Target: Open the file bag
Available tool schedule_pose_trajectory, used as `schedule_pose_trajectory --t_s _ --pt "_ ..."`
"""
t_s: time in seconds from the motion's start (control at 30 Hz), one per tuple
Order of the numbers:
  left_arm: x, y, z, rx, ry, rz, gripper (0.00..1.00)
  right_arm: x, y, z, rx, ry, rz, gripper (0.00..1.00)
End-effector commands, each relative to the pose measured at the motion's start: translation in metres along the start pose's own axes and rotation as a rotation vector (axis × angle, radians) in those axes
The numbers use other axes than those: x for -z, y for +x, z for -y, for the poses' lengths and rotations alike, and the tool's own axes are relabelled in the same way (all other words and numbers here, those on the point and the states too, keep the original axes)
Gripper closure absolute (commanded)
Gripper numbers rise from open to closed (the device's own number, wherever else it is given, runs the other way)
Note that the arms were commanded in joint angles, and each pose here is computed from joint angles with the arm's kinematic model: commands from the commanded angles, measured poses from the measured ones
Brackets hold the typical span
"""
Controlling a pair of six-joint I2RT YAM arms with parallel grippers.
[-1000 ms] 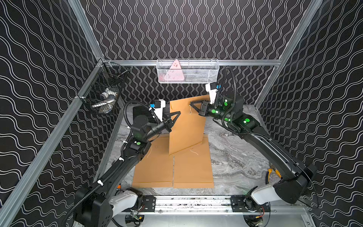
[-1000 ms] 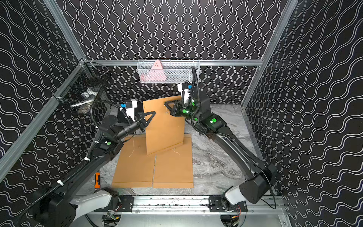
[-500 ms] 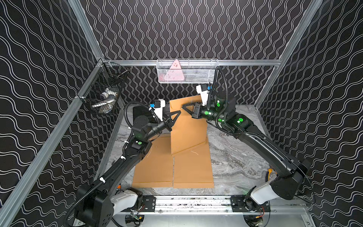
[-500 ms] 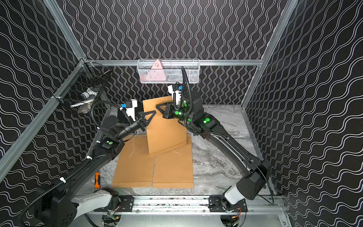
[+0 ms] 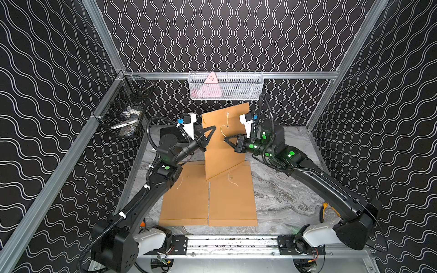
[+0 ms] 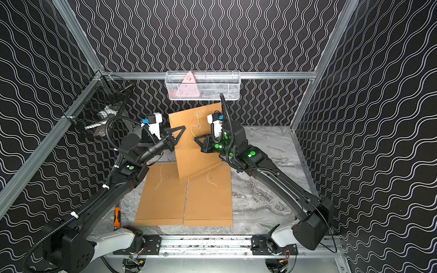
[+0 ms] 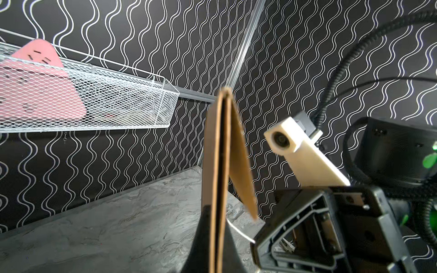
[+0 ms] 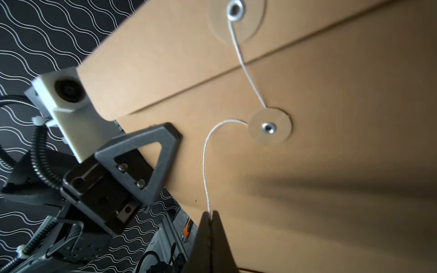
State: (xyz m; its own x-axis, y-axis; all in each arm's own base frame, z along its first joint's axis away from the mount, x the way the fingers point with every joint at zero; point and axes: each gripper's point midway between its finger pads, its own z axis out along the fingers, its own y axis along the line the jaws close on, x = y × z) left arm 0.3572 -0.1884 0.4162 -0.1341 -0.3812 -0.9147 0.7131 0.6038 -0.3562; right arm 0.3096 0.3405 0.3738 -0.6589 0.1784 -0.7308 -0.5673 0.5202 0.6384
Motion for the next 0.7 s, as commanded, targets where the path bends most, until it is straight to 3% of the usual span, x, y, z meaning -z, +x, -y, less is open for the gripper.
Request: schedule_pose_trajectory --t_s 0.0,0.3,0.67 --pt "0.003 -0.014 0.002 -0.021 -0.008 0.038 1.0 0.001 0.0 0.004 -0.012 0.01 0.021 1.0" --pt "0.005 -0.027 0.005 -0.023 0.003 0.061 1.0 0.002 0.014 0.029 -0.034 0.084 0.01 1.0" --pt "0.012 -0.029 0.006 -0.023 0.002 0.062 1.0 0.021 -0.002 0.065 -0.059 0.179 0.062 1.0"
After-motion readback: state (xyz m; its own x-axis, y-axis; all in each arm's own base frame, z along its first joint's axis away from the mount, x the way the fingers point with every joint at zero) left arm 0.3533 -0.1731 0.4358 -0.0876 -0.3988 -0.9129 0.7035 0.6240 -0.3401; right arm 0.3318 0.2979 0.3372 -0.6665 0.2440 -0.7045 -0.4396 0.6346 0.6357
